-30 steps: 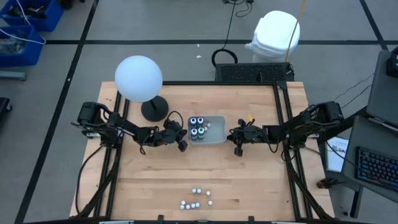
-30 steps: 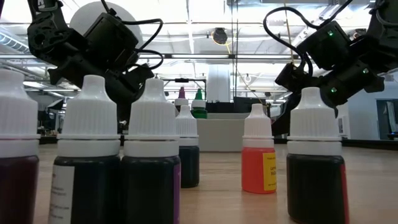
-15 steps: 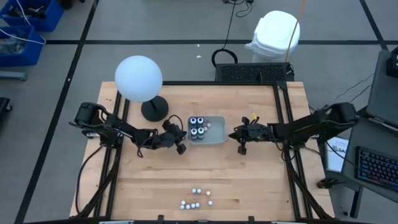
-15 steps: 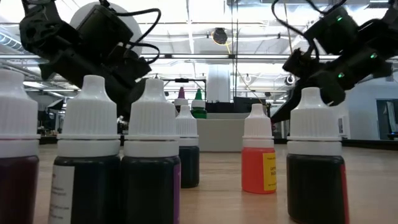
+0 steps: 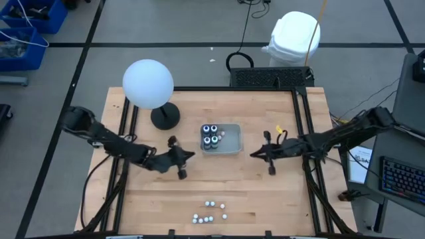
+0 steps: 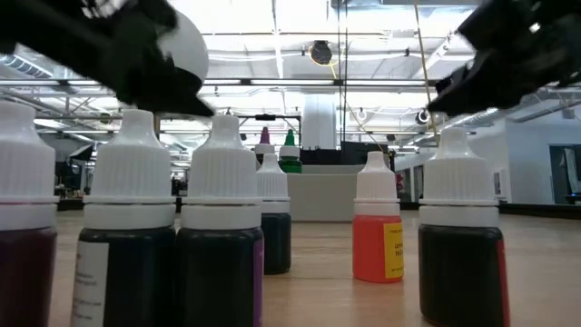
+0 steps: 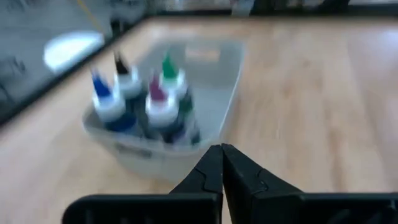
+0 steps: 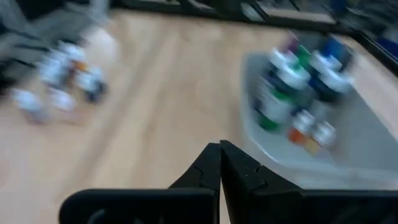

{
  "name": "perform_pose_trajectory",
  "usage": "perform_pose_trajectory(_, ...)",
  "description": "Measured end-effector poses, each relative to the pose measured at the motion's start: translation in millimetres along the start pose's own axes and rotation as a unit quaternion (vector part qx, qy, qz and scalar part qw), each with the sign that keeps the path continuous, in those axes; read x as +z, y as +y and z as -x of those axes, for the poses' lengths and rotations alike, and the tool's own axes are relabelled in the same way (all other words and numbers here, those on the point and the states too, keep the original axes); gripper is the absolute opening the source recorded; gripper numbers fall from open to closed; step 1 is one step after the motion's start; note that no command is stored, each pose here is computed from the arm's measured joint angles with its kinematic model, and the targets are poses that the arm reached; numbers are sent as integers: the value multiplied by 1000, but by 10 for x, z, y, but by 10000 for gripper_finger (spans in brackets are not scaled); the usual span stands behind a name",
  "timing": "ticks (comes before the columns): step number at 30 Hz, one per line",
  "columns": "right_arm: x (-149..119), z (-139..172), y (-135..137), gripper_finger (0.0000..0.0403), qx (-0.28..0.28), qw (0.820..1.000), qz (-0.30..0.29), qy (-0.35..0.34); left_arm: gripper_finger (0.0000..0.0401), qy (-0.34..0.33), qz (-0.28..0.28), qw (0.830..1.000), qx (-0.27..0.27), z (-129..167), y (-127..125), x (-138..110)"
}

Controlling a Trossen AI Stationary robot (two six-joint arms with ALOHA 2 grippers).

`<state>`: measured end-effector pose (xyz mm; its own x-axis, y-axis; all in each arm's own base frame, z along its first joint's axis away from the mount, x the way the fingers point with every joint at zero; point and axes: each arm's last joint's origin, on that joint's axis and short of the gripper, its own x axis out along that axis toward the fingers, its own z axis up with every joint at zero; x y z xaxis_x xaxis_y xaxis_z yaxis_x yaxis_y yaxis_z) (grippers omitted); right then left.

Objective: Pick & Place food coloring
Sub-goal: Put the top small black food coloring bottle into the gray bin

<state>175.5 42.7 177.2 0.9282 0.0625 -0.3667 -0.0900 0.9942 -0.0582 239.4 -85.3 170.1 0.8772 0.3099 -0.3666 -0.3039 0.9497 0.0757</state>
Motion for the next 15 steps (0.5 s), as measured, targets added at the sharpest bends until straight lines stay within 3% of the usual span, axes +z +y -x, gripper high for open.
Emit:
perform_pose_trajectory(3,49,33,76,0,45,998,19,-25,6,-36,-19,999,1,147,-79,81)
perform_pose_trajectory(9,79,60,159,0,68,996,34,-45,9,-67,-85,993,-40,274,-223,116)
perform_pose_trajectory(15,247,57,294,0,98,984,22,-144,7,-72,-89,992,-47,273,-226,130)
